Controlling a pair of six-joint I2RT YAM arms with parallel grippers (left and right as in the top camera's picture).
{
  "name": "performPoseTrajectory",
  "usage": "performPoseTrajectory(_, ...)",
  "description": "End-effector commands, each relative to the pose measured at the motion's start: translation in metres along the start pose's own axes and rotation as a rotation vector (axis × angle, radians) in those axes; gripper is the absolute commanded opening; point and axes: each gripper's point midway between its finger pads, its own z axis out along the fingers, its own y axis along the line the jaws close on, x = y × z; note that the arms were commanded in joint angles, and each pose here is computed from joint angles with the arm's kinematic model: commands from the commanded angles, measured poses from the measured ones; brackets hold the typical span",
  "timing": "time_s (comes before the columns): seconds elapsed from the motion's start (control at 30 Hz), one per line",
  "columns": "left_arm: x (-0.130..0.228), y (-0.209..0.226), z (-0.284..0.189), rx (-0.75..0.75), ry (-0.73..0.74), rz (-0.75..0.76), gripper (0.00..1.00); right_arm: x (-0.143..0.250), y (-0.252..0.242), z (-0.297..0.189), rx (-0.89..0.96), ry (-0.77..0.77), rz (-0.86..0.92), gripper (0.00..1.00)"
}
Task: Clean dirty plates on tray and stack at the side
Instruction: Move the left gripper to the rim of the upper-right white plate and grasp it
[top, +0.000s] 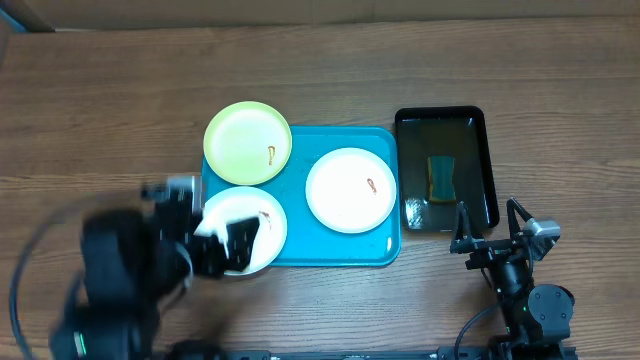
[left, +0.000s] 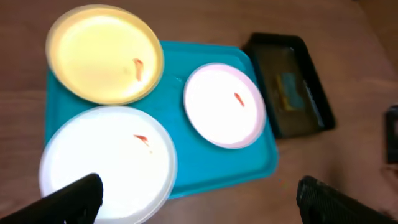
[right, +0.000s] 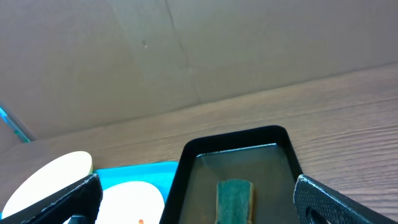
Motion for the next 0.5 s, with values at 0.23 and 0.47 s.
performPoseTrajectory(0.23,-0.040,-0.050,0.045,0.397,0.403,-0.304,1.00,0.002,0.001,0.000,-0.006,-0.004,-0.003,1.00)
performPoseTrajectory(0.47,-0.028,-0.037,0.097,0.387,0.558,-0.386,0.81,0.002,0.001,0.000,-0.006,-0.003,-0.003,1.00)
